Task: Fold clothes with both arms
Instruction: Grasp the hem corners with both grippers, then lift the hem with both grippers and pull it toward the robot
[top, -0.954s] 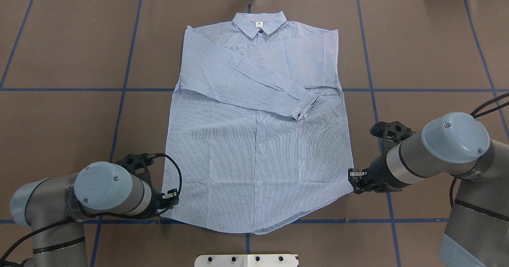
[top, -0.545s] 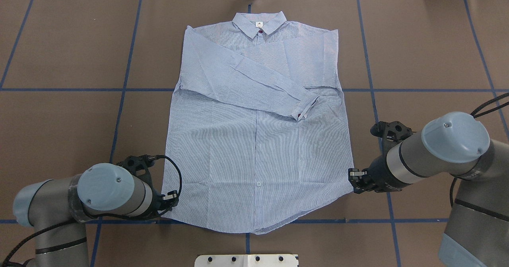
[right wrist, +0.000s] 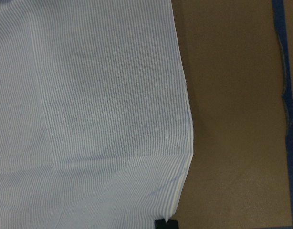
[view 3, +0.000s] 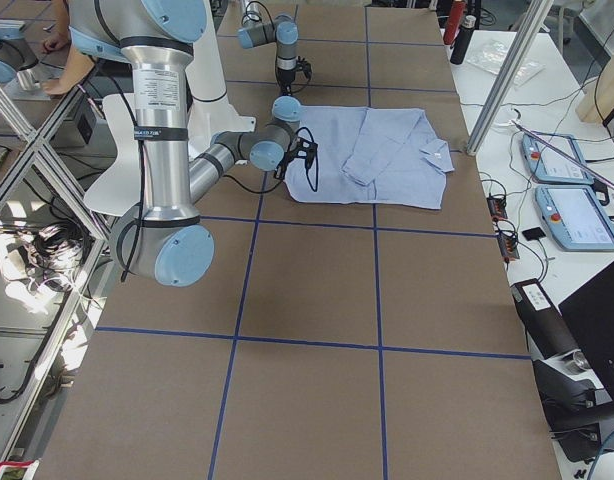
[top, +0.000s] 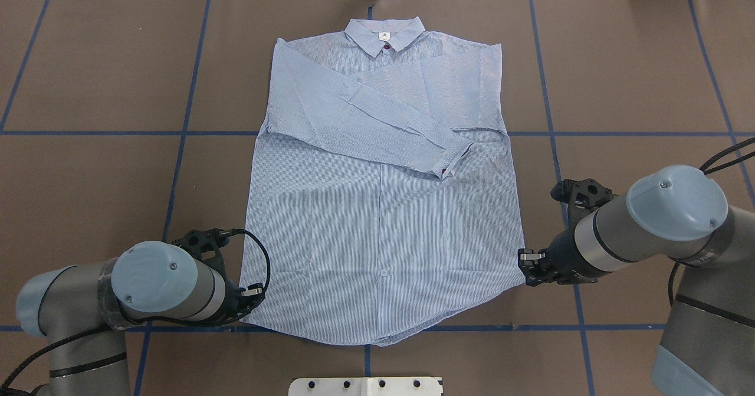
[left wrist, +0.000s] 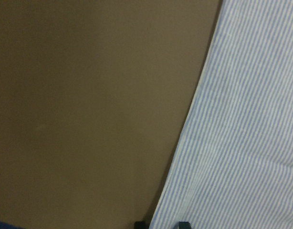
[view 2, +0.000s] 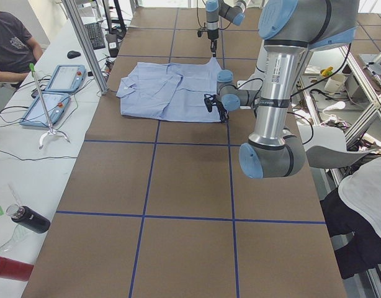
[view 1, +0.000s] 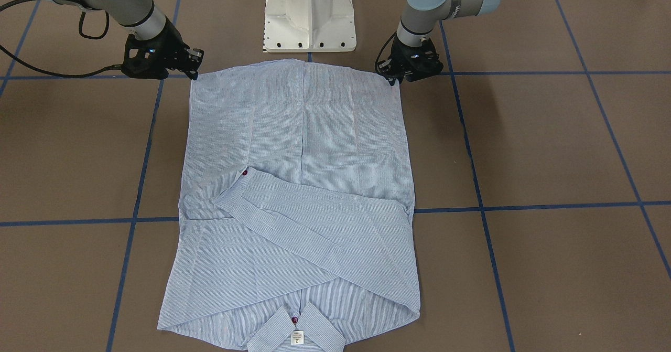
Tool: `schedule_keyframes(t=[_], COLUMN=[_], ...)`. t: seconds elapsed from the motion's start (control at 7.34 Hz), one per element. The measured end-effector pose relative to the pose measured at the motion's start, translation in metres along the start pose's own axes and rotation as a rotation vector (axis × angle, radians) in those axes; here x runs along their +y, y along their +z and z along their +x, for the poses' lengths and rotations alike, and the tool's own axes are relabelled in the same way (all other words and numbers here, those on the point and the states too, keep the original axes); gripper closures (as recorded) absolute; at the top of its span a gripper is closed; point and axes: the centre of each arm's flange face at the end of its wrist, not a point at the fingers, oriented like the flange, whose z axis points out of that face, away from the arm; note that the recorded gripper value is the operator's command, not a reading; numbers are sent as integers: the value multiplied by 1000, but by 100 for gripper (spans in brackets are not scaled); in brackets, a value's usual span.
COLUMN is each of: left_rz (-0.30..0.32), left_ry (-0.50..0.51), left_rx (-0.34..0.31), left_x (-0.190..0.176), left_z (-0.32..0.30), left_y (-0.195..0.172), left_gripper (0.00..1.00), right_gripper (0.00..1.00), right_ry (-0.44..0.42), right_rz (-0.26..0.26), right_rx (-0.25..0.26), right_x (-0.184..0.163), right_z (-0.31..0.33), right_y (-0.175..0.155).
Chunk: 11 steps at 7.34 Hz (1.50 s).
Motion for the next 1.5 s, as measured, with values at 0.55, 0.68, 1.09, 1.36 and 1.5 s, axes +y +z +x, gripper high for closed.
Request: schedule_keyframes(t=[0.55,0.68,1.09,1.36,1.5], left_rz=[-1,1,4,-2,-13], left_ry=[-21,-29,-33,-25,-20], left_rx=[4,1,15,47,58], left_x=[1,0,4,12,18], left_z=[1,1,2,3,4], left_y=[-5,-7,-36,-65,-79], left_gripper=[100,100,100,100,100], right_gripper=[100,100,100,100,100], right_ry=[6,10,7,-9,-17], right_rz=[4,6,-4,-55,-88], right_rx=[-4,-5,-29,-63,-78], right_x=[-4,-5,-2,9,15], right_z=[2,3,0,-6,-8], right_y=[-5,-7,-19,-32,-37])
